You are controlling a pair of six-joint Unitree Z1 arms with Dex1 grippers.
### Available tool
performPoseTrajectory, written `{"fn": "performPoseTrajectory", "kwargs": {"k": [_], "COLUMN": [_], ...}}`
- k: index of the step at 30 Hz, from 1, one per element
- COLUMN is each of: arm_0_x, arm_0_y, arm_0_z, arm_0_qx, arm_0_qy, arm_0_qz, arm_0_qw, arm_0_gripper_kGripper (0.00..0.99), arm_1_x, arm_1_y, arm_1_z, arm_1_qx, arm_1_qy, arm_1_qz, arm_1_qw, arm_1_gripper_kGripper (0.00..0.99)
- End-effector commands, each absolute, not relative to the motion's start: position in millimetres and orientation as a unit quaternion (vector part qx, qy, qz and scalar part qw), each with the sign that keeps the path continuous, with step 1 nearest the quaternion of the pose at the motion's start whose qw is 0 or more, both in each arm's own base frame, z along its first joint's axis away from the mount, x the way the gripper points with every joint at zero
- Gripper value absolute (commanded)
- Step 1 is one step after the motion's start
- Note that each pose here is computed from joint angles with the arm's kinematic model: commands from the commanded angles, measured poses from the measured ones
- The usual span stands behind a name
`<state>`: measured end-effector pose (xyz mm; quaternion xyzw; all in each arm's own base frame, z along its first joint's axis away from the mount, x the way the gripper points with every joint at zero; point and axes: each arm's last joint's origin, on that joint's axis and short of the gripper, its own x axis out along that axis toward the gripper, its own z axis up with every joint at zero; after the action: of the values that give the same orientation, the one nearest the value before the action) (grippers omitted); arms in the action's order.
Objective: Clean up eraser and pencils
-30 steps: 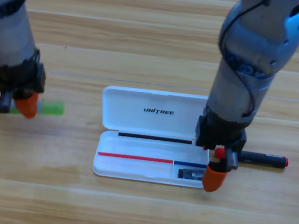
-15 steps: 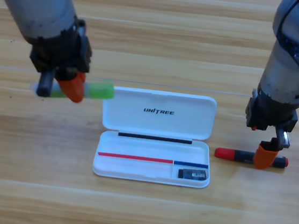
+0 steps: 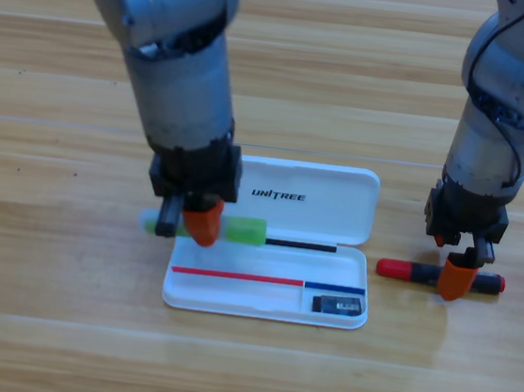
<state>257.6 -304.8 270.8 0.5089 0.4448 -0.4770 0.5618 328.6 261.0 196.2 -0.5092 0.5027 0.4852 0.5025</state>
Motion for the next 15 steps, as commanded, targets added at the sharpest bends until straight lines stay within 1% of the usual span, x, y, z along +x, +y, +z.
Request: {"fn": "performPoseTrajectory", "kwargs": {"k": [1, 2, 4, 6, 7, 15], "arm_0_x": [263.3, 264.2, 265.7, 267.0, 267.6, 268.5], "arm_0_y": [-331.8, -334.1, -338.4, -341.3, -342.1, -347.0], "arm_0_z": [228.3, 225.8, 221.4, 217.2, 214.6, 203.3], "arm_0_qx": [0.512, 0.512, 0.512, 0.512, 0.511, 0.510], "arm_0_qy": [0.464, 0.464, 0.465, 0.467, 0.468, 0.474], "arm_0_qz": [-0.489, -0.489, -0.491, -0.492, -0.492, -0.494], "arm_0_qw": [0.532, 0.531, 0.530, 0.528, 0.527, 0.521], "arm_0_gripper_kGripper": [0.000, 0.000, 0.000, 0.000, 0.000, 0.000], "arm_1_x": [334.3, 333.6, 332.5, 331.4, 330.8, 327.4], "arm_1_y": [255.6, 255.2, 254.5, 253.8, 253.3, 250.5], "arm_1_z": [164.7, 164.7, 164.5, 164.9, 165.2, 165.5], "arm_1_qx": [-0.487, -0.488, -0.489, -0.491, -0.491, -0.493], "arm_1_qy": [0.527, 0.526, 0.524, 0.523, 0.523, 0.525], "arm_1_qz": [0.508, 0.510, 0.515, 0.517, 0.518, 0.519], "arm_1_qw": [0.477, 0.475, 0.470, 0.468, 0.466, 0.461], "arm_1_gripper_kGripper": [0.569, 0.469, 0.235, 0.038, 0.000, 0.000]}}
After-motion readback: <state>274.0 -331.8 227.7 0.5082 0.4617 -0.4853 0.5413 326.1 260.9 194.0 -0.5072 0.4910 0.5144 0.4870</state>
